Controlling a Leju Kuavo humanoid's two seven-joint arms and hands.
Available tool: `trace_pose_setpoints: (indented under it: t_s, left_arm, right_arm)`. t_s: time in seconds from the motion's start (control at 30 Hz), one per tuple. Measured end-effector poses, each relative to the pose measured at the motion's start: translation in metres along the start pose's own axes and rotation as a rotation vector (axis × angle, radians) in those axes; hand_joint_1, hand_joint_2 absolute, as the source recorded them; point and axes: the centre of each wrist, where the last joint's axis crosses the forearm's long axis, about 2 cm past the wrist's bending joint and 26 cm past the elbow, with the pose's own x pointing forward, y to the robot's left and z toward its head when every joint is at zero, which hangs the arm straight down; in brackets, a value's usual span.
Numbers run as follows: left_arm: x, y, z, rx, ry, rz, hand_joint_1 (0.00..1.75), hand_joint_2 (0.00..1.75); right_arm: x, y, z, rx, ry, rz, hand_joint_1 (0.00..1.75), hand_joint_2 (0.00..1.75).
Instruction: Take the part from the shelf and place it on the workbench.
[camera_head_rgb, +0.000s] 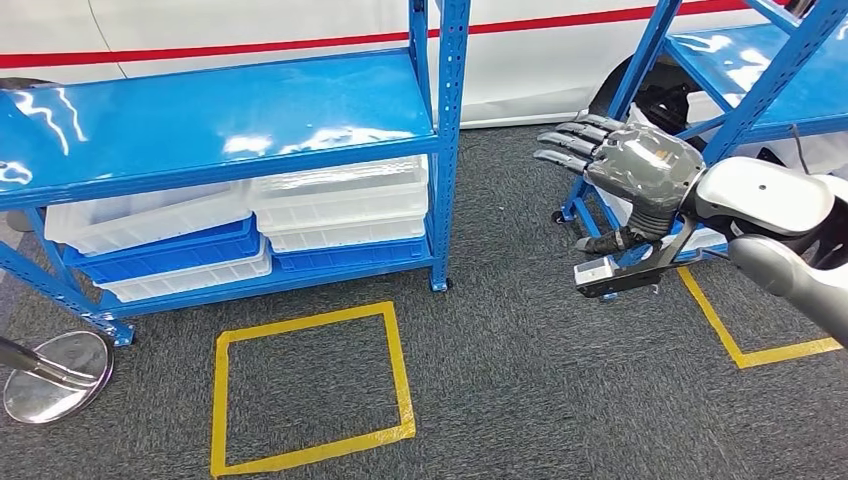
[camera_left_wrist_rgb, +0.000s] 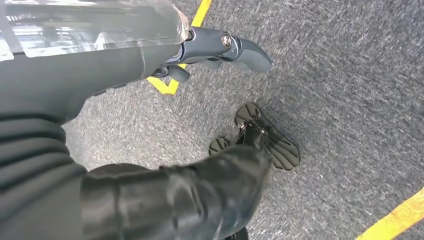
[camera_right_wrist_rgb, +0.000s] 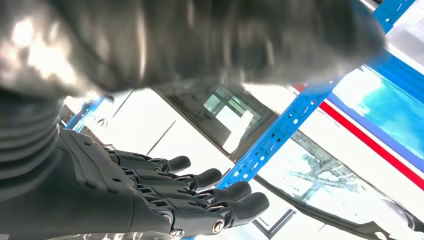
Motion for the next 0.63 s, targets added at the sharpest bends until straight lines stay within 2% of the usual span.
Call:
trace_pose_setpoints:
  t_s: [0.13,0.27,0.63]
  left_arm:
    - [0.0000,0.0001,0.0000,-0.002,-0.002,0.001,0.00,1.75]
    - [0.0000,0.0000,0.0000,-0.003,-0.002,0.002,0.00,1.75]
    - [0.0009,0.0001,-0.0004,-0.001,0.014,0.006,0.00,1.75]
  right_arm:
    - [0.0002,0.0005,0.0001,0.001,0.000,-0.001,0.00,1.75]
    - [0.0000,0.0002,0.0002,-0.001,0.001,-0.001,0.00,0.00]
    - [0.0000,-0.0016,-0.0018,-0.002,0.012,0.070,0.00,0.00]
